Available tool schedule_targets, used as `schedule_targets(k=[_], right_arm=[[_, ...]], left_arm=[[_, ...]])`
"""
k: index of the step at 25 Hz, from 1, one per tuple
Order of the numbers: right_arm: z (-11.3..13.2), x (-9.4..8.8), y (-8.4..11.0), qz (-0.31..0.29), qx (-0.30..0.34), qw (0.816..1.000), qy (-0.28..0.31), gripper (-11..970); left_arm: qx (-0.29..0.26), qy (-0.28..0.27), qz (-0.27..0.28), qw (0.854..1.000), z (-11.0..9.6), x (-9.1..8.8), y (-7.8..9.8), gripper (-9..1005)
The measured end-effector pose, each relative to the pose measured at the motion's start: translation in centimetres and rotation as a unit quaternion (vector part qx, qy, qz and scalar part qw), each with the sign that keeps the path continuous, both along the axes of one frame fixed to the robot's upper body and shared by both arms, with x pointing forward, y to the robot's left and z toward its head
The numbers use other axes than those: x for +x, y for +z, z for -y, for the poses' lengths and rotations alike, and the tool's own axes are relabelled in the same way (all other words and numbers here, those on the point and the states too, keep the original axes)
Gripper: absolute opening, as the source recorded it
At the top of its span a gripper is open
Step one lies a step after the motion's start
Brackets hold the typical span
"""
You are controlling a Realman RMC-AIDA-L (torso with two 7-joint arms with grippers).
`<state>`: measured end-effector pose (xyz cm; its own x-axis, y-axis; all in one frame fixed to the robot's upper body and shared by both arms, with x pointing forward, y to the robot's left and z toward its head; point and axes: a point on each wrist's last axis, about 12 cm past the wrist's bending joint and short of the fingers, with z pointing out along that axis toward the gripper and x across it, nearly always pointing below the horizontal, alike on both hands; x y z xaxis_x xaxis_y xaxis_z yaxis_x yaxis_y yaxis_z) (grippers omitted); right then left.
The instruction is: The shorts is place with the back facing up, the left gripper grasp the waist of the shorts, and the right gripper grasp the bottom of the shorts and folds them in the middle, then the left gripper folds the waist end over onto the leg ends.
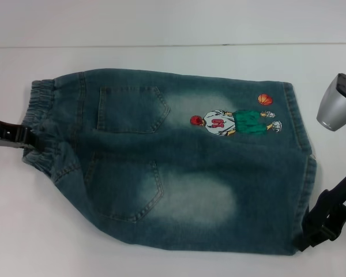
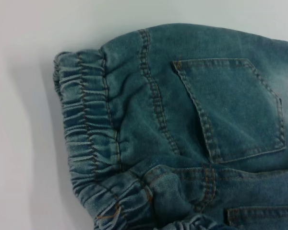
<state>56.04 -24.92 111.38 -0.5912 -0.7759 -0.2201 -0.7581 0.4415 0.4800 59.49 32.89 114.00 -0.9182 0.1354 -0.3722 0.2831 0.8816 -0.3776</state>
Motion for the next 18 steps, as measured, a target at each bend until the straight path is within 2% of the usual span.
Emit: schedule_targets(k=[8, 12, 15, 18], right_arm=[[0.6, 0.2, 0.1, 0.013, 0.016, 1.0, -0.018, 129], [2.9, 0.5, 0.6, 0.043, 0.074, 0.994, -0.074, 59], [5.1, 0.8, 1.1, 0.086, 0.135, 0.977, -0.138, 10], [7.5, 1.0, 1.1, 0.14, 0.198, 0.944, -0.224, 10]], left_arm=[[-0.007, 0.011, 0.0, 1.0, -0.5, 0.0, 0.2, 56], [-0.036, 0.05, 0.009, 0.998, -2.1, -0.3, 0.8, 56], [-0.076, 0.091, 0.035, 0.992, -3.4, -0.2, 1.2, 56], [-0.101, 0.119, 0.057, 0.986, -3.8, 0.2, 1.0, 56]])
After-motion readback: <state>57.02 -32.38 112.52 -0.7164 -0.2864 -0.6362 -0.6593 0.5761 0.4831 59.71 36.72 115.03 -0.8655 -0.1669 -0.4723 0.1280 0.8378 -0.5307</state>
